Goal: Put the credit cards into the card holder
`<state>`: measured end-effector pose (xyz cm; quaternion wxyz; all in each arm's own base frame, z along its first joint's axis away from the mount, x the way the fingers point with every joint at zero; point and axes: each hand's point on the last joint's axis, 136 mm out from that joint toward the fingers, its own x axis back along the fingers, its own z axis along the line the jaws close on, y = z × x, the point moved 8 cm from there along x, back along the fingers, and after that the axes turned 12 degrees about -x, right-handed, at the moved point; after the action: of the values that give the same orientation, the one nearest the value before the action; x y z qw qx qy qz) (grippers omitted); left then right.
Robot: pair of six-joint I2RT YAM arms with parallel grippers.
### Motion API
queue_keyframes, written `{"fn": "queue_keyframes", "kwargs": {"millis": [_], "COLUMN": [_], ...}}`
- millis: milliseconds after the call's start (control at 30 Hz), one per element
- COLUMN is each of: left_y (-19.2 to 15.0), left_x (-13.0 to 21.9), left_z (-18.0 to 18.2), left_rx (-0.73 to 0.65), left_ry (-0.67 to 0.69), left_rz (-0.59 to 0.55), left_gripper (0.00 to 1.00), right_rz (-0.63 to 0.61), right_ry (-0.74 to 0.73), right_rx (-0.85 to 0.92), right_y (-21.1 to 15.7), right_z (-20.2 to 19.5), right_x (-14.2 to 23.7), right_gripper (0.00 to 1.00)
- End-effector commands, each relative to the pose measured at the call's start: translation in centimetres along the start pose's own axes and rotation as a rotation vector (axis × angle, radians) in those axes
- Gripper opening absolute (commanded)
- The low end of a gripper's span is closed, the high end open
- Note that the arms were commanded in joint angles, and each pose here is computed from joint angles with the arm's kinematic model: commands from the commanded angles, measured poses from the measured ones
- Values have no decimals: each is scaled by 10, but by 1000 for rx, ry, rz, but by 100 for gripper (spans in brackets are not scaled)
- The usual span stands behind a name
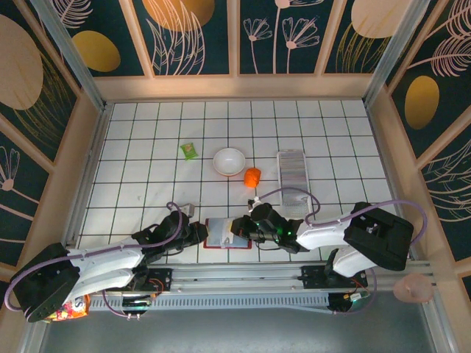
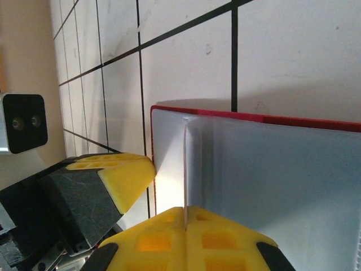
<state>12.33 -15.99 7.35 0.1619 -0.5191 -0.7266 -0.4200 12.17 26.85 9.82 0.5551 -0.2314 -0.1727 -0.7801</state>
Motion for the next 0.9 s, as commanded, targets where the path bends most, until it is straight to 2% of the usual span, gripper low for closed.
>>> {"fn": "queue_keyframes", "kwargs": {"millis": [0,167,633,767,833,867], "left_y": [-6,-6,-8,-9,-9,-9], "left_x": [-1,-1,1,2,2,2], "left_z": [7,6,9,10,10,10], "left_rx": [8,8,15,18,15,15], "left_ry": [23,20,19,19,19,19], "left_rz": [22,23,18,15,15,15], "left_gripper": [7,7,7,7,7,7], "right_rz": [-5,9,52,49,22,1], "right_ry": [48,8,49,-4,-49,-87], "right_rx": [-4,-16,2,18,40,52], "right_y": [-2,-2,-5,-4,-1,1], "right_z": [4,1,8,5,6,6], "right_x": [-1,-6,-18,-18,-15,-13], "right_gripper": [0,0,1,14,30,33]}}
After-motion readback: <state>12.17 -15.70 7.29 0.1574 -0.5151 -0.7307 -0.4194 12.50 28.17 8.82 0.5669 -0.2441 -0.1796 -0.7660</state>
